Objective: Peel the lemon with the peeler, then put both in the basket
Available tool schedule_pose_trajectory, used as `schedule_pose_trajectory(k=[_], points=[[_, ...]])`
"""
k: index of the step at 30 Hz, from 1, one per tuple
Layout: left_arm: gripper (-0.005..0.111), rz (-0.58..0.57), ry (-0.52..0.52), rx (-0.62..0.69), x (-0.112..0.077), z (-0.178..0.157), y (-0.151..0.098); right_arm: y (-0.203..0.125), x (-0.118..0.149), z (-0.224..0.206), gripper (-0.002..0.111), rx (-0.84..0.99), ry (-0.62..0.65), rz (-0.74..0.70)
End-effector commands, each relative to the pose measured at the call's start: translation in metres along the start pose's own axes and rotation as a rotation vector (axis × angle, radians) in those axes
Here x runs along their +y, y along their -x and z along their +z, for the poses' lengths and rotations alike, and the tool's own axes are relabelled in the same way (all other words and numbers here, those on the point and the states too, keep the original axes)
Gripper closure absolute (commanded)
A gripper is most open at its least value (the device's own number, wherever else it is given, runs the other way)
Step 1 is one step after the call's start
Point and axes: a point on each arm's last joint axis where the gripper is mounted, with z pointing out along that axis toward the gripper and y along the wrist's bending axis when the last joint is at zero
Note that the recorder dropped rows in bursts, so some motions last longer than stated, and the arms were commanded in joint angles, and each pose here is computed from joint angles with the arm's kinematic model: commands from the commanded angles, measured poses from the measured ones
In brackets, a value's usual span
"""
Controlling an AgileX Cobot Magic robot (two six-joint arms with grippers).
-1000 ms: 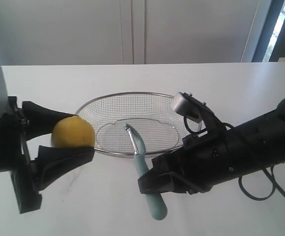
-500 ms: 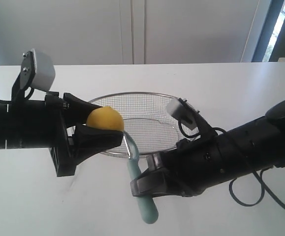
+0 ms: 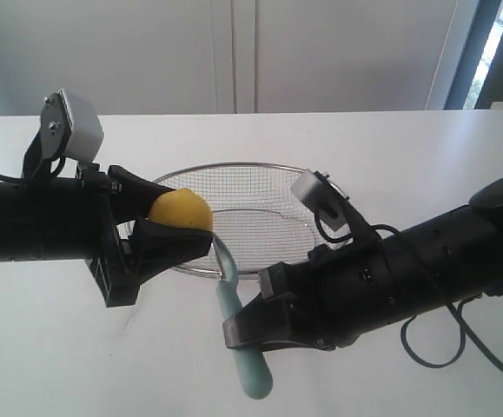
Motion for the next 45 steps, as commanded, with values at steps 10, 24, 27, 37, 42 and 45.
schedule_pose_trajectory(k=[10,24,27,37,42,45], points=[[0.107,0.120,-0.024,-0.009,0.002,0.007,-0.003,0.006,-0.001,-0.001,0.108,-0.060,0.007,0.005],[0.107,0.121,-0.018,-0.003,0.002,0.007,-0.004,0.007,0.006,-0.008,0.108,-0.104,-0.015,-0.048],[0.107,0.121,-0.018,-0.003,0.002,0.007,-0.004,0.007,0.008,-0.010,0.108,-0.112,-0.012,-0.058],[0.107,0.121,-0.018,-0.003,0.002,0.007,-0.004,0.004,0.026,-0.024,0.108,-0.156,0.006,-0.127],[0.107,0.121,-0.018,-0.003,0.002,0.007,-0.004,-0.002,0.041,-0.038,0.108,-0.181,0.002,-0.216],[0.107,0.121,-0.018,-0.003,0.002,0.007,-0.004,-0.008,0.049,-0.046,0.108,-0.184,-0.018,-0.289]])
